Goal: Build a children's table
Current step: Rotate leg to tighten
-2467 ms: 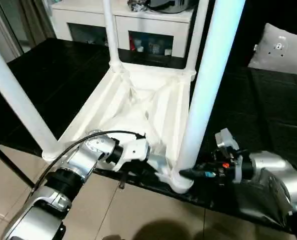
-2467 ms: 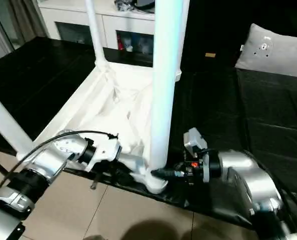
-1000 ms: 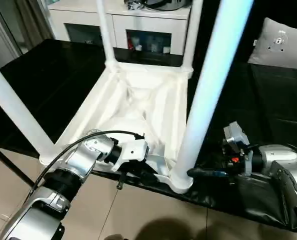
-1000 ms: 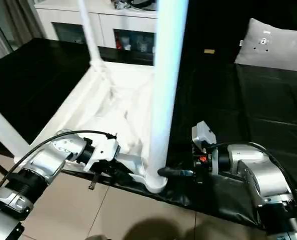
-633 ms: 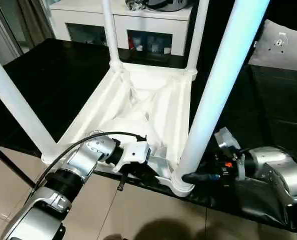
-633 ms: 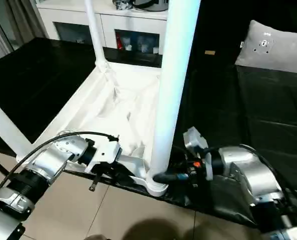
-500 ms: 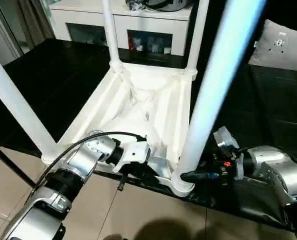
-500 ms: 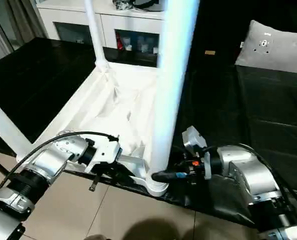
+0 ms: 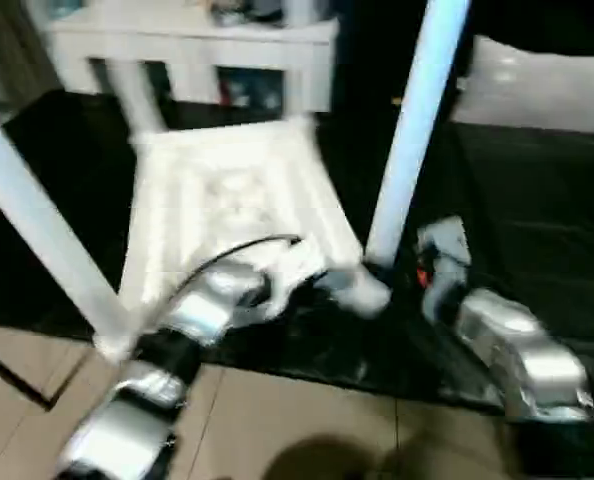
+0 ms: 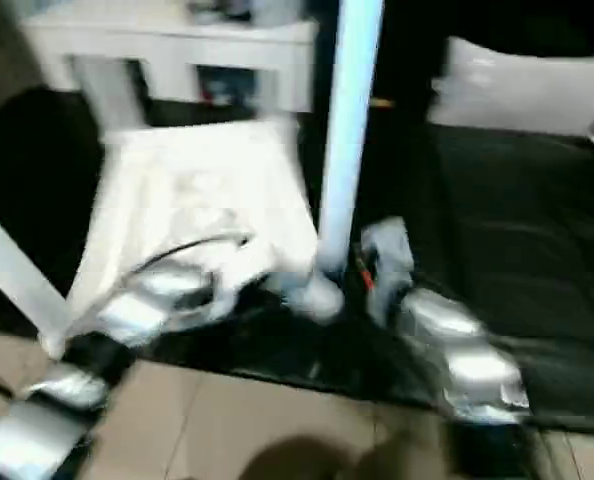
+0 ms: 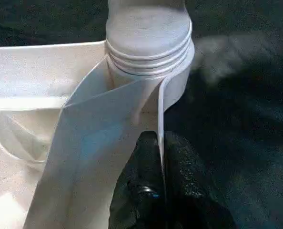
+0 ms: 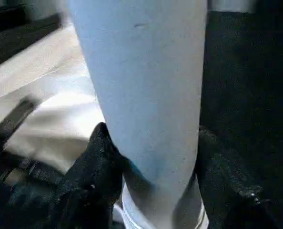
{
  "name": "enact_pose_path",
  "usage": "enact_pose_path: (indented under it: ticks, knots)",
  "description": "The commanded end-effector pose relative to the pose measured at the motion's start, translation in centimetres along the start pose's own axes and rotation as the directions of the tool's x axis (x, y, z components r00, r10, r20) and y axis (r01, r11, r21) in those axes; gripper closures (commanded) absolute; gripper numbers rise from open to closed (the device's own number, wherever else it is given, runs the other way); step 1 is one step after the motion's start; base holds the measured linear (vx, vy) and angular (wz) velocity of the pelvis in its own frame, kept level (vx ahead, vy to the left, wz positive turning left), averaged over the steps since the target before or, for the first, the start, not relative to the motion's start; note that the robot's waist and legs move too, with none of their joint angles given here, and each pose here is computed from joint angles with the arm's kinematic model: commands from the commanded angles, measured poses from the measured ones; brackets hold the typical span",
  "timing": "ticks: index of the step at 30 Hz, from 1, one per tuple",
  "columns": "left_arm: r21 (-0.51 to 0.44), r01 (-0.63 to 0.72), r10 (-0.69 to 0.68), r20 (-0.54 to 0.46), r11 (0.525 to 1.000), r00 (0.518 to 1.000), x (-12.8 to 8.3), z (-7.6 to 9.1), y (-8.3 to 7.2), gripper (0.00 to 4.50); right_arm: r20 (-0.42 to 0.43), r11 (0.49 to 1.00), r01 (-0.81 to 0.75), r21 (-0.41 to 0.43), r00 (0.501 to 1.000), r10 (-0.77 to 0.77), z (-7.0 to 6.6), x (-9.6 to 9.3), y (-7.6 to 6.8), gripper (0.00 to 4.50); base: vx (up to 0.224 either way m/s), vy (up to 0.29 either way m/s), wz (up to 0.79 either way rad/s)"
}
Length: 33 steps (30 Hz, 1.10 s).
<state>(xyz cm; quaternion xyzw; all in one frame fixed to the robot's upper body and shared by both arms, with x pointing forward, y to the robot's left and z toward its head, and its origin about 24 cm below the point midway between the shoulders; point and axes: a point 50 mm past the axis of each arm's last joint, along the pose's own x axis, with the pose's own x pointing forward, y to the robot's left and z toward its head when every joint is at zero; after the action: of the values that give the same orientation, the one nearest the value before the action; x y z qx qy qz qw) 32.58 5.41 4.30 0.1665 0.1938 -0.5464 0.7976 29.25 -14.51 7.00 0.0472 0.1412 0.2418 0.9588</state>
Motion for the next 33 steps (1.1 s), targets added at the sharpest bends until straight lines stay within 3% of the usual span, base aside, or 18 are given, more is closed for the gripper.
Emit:
enact_pose_path:
  ticks: [1, 3, 5, 9, 12, 15, 17, 18, 22, 24, 26, 27, 28, 30, 33]
  knots:
    - [0.026, -0.035, 0.031, 0.151, 0.999, 0.988, 1.3, 3.6, -0.4, 4.5, -0.023, 0.997, -0.057, 0.042, 0.998, 0.058, -0.7, 1.6, 2.7, 2.51, 0.0, 0.0, 0.0]
    - [0.046, -0.035, 0.028, 0.151, 0.998, 0.988, 1.8, 3.9, -0.8, 4.5, 0.001, 1.0, -0.025, 0.008, 1.0, 0.025, -0.5, 1.9, 3.0, 1.86, 0.0, 0.0, 0.0]
    - [0.064, -0.027, 0.018, 0.15, 0.998, 0.989, 1.5, 3.9, -0.8, 4.5, 0.026, 0.998, -0.057, 0.012, 0.998, 0.057, -0.4, 1.7, 3.3, 1.86, 0.0, 0.0, 0.0]
    - [0.097, -0.022, 0.009, 0.124, 0.995, 0.992, 0.8, 3.3, -0.4, 4.5, 0.059, 0.994, -0.105, 0.017, 0.993, 0.104, 0.0, 0.9, 3.3, 1.37, 0.0, 0.0, 0.0]
    - [0.135, 0.015, -0.025, 0.071, 0.991, 0.997, -0.3, 2.0, 0.2, 4.5, 0.006, 0.991, -0.126, -0.044, 0.992, 0.126, -0.4, -0.6, 0.9, 1.04, 0.0, 0.0, 0.0]
    - [0.186, 0.092, -0.105, 0.063, 0.978, 0.992, -1.6, 1.8, 0.3, 4.5, -0.009, 0.977, -0.189, -0.099, 0.982, 0.19, 0.0, -2.0, -0.6, 0.85, 0.0, 0.0, 0.0]
    - [0.259, 0.18, -0.197, 0.039, 0.949, 0.98, -2.4, 1.6, -0.1, 4.5, -0.034, 0.948, -0.282, -0.15, 0.959, 0.28, 0.5, -3.0, -1.3, 0.61, 0.0, 0.0, 0.0]
    - [0.306, 0.246, -0.252, -0.02, 0.92, 0.968, -2.9, 0.9, -0.4, 4.5, -0.07, 0.918, -0.347, -0.19, 0.938, 0.34, 0.4, -3.7, -1.7, 0.52, 0.0, 0.0, 0.0]
    - [0.336, 0.334, -0.317, -0.104, 0.881, 0.943, -3.7, 0.0, -0.6, 4.5, -0.15, 0.863, -0.447, -0.237, 0.894, 0.422, 0.3, -4.6, -2.3, 0.23, 0.0, 0.0, 0.0]
    - [0.328, 0.42, -0.417, -0.083, 0.846, 0.905, -4.1, -0.2, -1.2, 4.5, -0.213, 0.77, -0.584, -0.258, 0.811, 0.544, 0.5, -5.4, -2.5, 0.12, 0.0, 0.0, 0.0]
    - [0.333, 0.446, -0.44, -0.097, 0.831, 0.893, -4.3, -0.3, -1.4, 4.5, -0.23, 0.744, -0.616, -0.257, 0.787, 0.572, 0.5, -5.6, -2.4, 0.12, 0.0, 0.0, 0.0]
    - [0.336, 0.5, -0.492, -0.116, 0.798, 0.863, -4.7, -0.5, -1.8, 4.5, -0.251, 0.697, -0.679, -0.229, 0.733, 0.632, 0.5, -5.9, -2.1, 0.12, 0.0, 0.0, 0.0]
    - [0.336, 0.5, -0.492, -0.116, 0.798, 0.863, -4.7, -0.5, -1.8, 4.5, -0.251, 0.697, -0.679, -0.229, 0.733, 0.632, 0.5, -5.9, -2.1, 0.12, 0.0, 0.0, 0.0]
    - [0.334, 0.549, -0.535, -0.142, 0.766, 0.833, -5.2, -0.8, -2.1, 4.5, -0.28, 0.634, -0.75, -0.19, 0.66, 0.697, 0.4, -5.8, -2.0, 0.12, 0.0, 0.0, 0.0]
    - [0.339, 0.556, -0.537, -0.158, 0.759, 0.829, -5.2, -0.9, -2.2, 4.5, -0.294, 0.622, -0.764, -0.171, 0.642, 0.708, 0.1, -5.7, -2.1, 0.47, 0.0, 0.0, 0.0]
